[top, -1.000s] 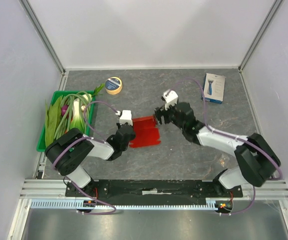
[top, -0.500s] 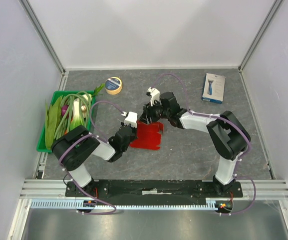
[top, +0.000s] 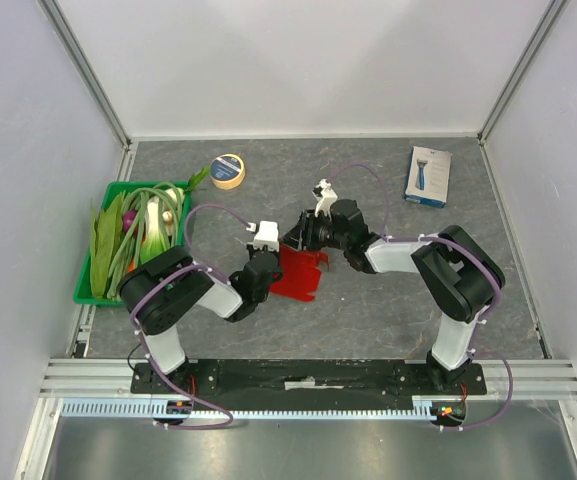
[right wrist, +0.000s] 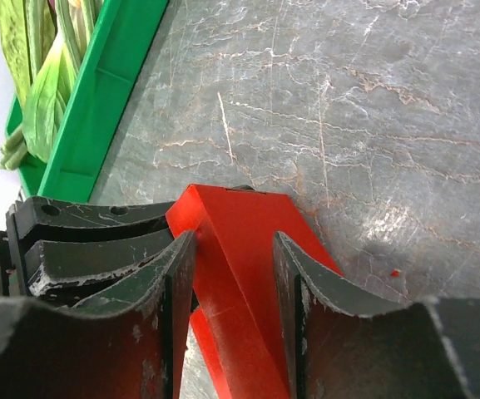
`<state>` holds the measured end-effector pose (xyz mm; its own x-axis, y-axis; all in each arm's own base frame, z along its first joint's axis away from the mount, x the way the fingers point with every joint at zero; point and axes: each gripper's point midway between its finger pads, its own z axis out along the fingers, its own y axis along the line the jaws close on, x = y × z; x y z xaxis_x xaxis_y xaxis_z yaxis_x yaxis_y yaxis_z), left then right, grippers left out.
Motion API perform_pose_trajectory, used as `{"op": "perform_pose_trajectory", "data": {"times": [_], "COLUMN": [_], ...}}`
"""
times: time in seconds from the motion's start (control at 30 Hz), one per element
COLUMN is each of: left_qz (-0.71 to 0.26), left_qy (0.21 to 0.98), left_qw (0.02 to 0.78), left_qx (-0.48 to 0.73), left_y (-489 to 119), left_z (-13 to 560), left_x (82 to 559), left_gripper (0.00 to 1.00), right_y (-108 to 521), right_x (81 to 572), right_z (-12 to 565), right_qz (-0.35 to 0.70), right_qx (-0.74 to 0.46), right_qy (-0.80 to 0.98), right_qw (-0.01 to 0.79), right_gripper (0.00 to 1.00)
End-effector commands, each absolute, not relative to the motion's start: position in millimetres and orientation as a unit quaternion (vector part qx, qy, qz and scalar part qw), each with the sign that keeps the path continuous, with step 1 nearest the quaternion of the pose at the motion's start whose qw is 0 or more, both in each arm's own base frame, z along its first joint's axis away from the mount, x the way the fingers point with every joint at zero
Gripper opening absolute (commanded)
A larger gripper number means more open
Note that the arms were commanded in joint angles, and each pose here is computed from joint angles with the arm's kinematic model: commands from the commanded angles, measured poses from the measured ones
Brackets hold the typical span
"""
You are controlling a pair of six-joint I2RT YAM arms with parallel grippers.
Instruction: Fold the paper box
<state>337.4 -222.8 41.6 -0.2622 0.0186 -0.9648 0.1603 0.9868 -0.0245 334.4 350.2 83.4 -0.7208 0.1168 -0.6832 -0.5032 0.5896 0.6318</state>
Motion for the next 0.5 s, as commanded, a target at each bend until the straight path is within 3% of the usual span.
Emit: {"op": "perform_pose_trajectory", "data": {"times": [0.0,0.07,0.13,0.17,0.27,0.4,0.43,0.47], "left_qz": [-0.004,-0.025,-0.047,-0.054,-0.082,-0.120,-0.134,-0.159], "left_qy": [0.827,0.832,0.835,0.836,0.838,0.851,0.858,0.852], "left_qw": [0.562,0.554,0.548,0.547,0.539,0.510,0.495,0.498], "left_qx": [-0.001,0.009,0.010,0.011,0.022,0.028,0.037,0.022], "left_y": [-196.2,-203.4,-204.4,-204.2,-204.0,-207.0,-209.2,-211.9], "left_z": [7.9,10.9,15.0,16.1,23.1,27.2,25.5,38.4], "left_x": [331.9,327.8,320.3,317.4,304.3,285.3,276.7,273.4], "left_gripper": [0.02,0.02,0.09,0.20,0.37,0.49,0.63,0.68], "right_y": [342.5,338.9,334.6,330.5,325.6,318.3,313.8,311.0], "right_x": [307.2,313.1,318.9,324.6,338.3,355.1,361.5,364.3], "right_z": [55.9,56.3,56.7,57.4,63.4,77.6,82.5,86.2], "right_qz": [0.425,0.407,0.392,0.386,0.380,0.373,0.370,0.367], "right_qx": [-0.073,-0.086,-0.091,-0.097,-0.110,-0.130,-0.127,-0.129], "right_qy": [0.853,0.857,0.861,0.860,0.858,0.852,0.852,0.850], "right_qw": [0.295,0.303,0.310,0.319,0.329,0.344,0.349,0.354], "right_gripper": [0.49,0.50,0.52,0.53,0.55,0.58,0.59,0.59]}}
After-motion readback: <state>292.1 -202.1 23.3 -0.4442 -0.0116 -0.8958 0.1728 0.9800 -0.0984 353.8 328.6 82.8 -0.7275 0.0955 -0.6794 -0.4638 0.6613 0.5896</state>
